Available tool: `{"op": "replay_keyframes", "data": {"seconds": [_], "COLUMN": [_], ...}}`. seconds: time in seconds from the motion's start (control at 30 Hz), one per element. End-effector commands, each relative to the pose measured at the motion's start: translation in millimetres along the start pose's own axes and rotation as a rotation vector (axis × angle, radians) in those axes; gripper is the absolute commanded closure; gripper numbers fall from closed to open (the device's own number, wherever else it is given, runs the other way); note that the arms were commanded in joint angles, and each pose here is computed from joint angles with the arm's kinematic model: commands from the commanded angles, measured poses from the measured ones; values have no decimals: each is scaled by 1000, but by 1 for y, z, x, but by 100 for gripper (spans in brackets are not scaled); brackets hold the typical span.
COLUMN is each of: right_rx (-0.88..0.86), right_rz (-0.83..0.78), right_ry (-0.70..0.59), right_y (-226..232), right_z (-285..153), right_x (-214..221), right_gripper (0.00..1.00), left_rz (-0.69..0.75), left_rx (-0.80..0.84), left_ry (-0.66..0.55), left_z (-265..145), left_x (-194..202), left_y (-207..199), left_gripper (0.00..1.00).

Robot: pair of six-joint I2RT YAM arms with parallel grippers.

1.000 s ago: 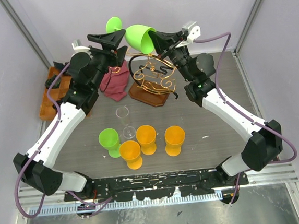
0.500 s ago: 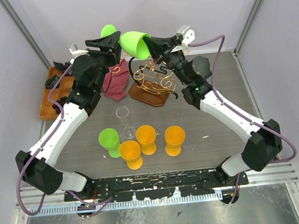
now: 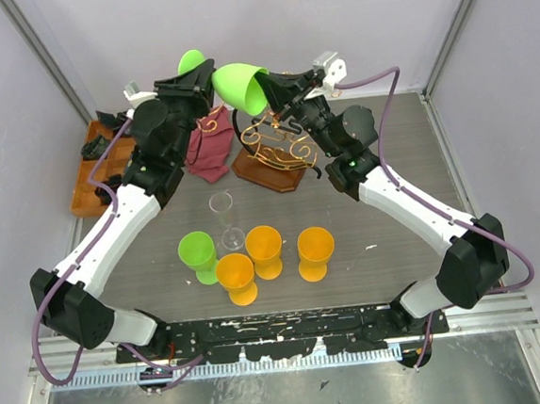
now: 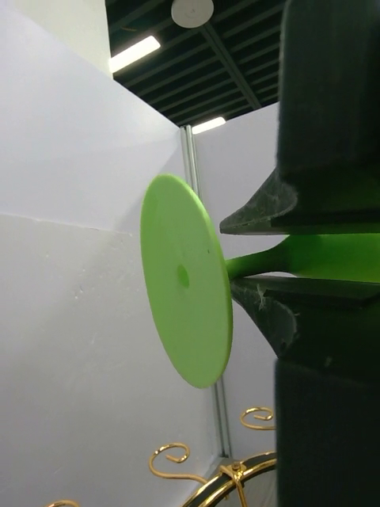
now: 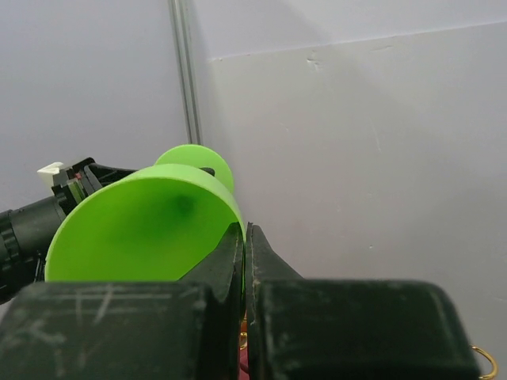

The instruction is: Place the wine glass upside down on the wine glass rack

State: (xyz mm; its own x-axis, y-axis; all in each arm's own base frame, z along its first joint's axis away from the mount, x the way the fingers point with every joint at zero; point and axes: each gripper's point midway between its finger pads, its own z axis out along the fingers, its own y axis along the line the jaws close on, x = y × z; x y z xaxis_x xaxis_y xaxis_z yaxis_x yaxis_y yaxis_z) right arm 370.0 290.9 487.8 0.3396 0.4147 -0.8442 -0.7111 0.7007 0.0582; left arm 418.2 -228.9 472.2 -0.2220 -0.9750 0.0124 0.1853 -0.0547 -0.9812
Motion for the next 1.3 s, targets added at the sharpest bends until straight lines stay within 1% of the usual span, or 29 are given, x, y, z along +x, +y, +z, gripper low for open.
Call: {"op": "replay_keyframes", "data": {"seconds": [0.0,0.03,0.1,0.13,0.2,0.23,0.3,0.43,0.47,0.5,0.6,0.7,0.83,0.9,1.0,1.03,1.13,1.27], "right_rx": [-4,2,17,25,44,66,109,239,282,337,542,668,748,785,835,852,892,857], "right_rz": [-11,-13,-14,-20,-36,-52,-88,-203,-248,-297,-443,-600,-720,-759,-797,-805,-778,-574], "right_ry": [-57,-53,-42,-36,-19,-12,6,51,90,106,281,417,473,498,532,542,541,501], "right_y": [5,3,1,-1,-5,-9,-17,-43,-52,-63,-102,-126,-138,-143,-151,-154,-163,-174], "right_z": [3,3,4,5,5,5,3,-6,-10,-12,-31,-49,-70,-81,-94,-99,-109,-117], "right_x": [-16,-15,-14,-13,-13,-14,-15,-26,-25,-32,-32,-38,-53,-56,-60,-61,-63,-61], "right_gripper": [99,97,89,88,83,78,61,20,4,1,0,0,0,0,0,0,0,0], "left_rz": [0,0,2,7,31,61,121,305,359,425,641,842,1048,1156,1269,1296,1359,1411], "left_rx": [24,25,22,22,28,39,65,110,113,114,96,77,58,11,-56,-47,-76,-116], "left_ry": [24,31,44,50,63,71,86,98,94,88,58,18,-12,-17,-10,-25,-38,-15], "left_z": [3,3,4,5,7,7,9,11,10,9,2,-10,-22,-29,-37,-47,-56,-63], "left_x": [6,8,11,12,13,13,11,-4,-9,-15,-32,-47,-61,-71,-82,-86,-97,-106], "left_y": [-7,-7,-6,-6,-9,-11,-17,-30,-33,-33,-39,-46,-42,-33,-15,-21,-4,26], "left_gripper": [80,84,93,99,100,100,100,100,100,100,100,100,100,100,100,100,100,100]}}
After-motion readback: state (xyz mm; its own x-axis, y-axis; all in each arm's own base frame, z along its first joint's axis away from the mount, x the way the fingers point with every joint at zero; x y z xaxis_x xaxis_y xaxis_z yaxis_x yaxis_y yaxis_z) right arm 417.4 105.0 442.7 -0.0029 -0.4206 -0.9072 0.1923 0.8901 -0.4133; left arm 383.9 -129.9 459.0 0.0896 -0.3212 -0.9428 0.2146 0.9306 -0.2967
